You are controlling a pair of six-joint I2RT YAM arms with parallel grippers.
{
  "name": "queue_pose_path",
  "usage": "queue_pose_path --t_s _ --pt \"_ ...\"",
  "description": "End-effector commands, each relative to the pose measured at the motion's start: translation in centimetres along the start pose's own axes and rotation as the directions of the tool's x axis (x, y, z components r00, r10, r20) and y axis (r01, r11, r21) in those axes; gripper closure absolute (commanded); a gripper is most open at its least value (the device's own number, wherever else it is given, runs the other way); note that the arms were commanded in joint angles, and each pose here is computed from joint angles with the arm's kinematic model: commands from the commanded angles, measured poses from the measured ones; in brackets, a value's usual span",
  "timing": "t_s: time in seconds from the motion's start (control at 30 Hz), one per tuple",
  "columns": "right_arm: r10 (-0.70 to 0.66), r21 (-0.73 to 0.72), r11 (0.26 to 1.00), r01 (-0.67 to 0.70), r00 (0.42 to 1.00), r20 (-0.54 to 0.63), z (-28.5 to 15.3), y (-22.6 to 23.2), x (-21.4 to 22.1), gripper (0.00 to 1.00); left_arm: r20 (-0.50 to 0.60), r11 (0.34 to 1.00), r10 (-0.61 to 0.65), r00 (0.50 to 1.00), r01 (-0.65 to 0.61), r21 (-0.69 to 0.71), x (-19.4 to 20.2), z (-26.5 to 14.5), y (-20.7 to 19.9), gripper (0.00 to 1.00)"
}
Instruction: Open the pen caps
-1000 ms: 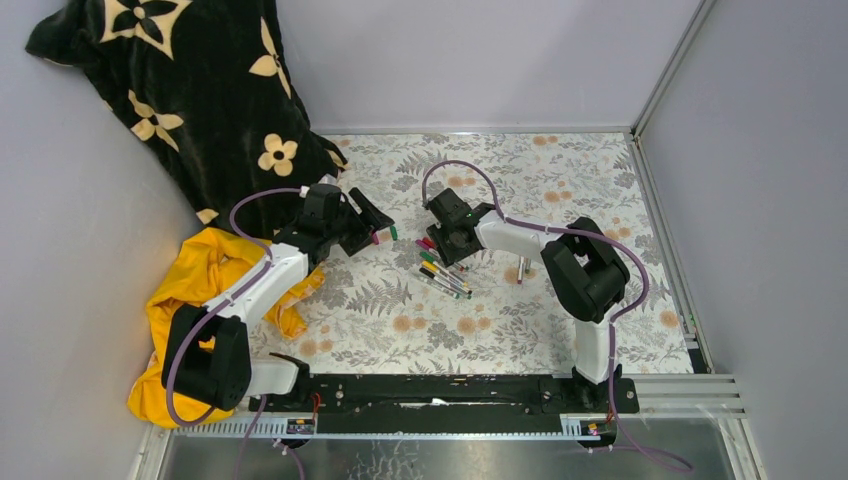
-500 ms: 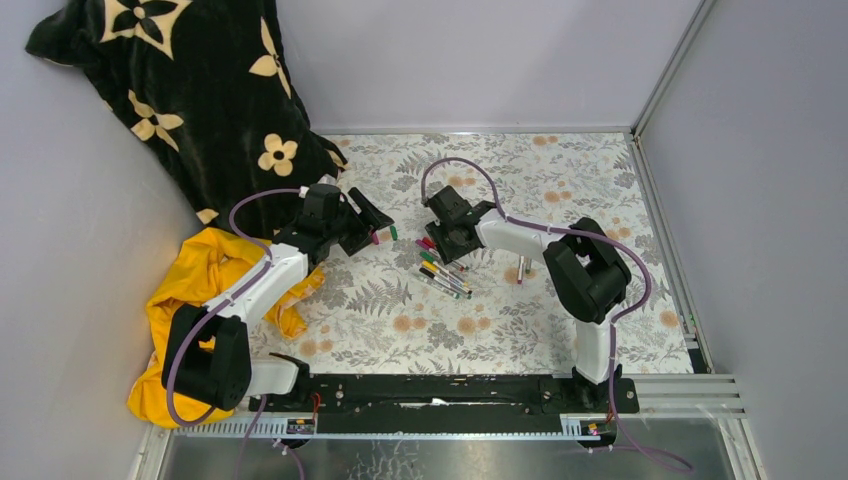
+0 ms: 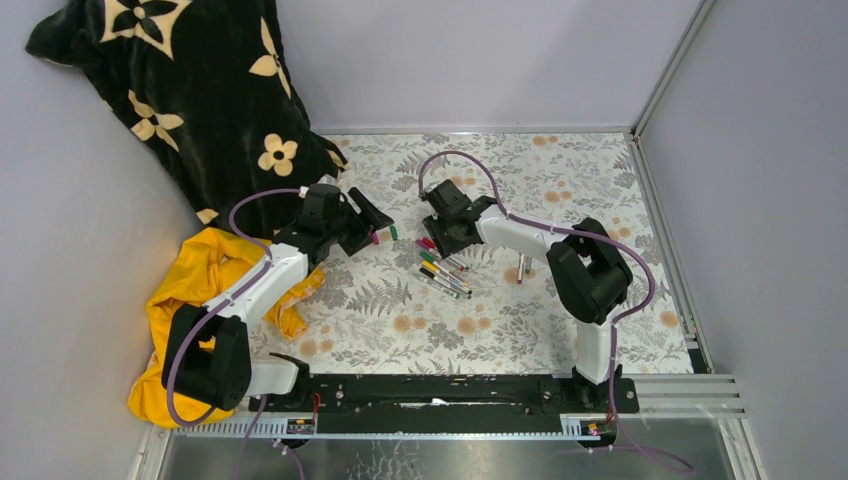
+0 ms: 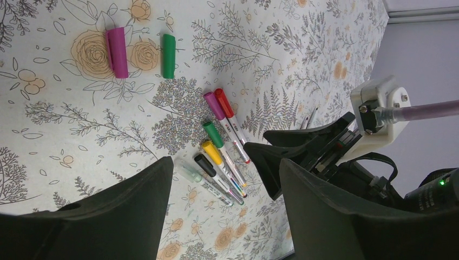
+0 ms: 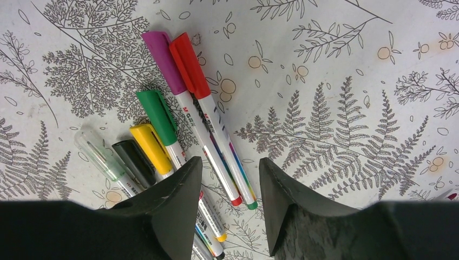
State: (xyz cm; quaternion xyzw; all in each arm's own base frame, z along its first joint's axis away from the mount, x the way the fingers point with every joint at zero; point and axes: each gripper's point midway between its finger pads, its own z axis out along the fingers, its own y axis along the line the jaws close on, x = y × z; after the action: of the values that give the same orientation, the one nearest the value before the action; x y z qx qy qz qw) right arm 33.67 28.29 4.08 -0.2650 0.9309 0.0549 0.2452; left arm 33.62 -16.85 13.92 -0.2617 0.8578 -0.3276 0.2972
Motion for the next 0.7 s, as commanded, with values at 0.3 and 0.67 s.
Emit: queue_pose_path --t_s 0.3,0.67 --pt "-0.021 0.002 1.0 0.021 1.0 0.004 0.9 -0.2 0.0 0.5 0.027 0.999 -0.006 1.0 0.005 0.044 -0.8 -0.1 -0.6 0.21" --pt "-0.009 -0.004 1.0 0.009 1.0 -0.014 2.1 -0.7 0.8 0.51 0.03 0.999 -0.008 1.0 0.007 0.047 -1.0 0.0 -0.6 0.21"
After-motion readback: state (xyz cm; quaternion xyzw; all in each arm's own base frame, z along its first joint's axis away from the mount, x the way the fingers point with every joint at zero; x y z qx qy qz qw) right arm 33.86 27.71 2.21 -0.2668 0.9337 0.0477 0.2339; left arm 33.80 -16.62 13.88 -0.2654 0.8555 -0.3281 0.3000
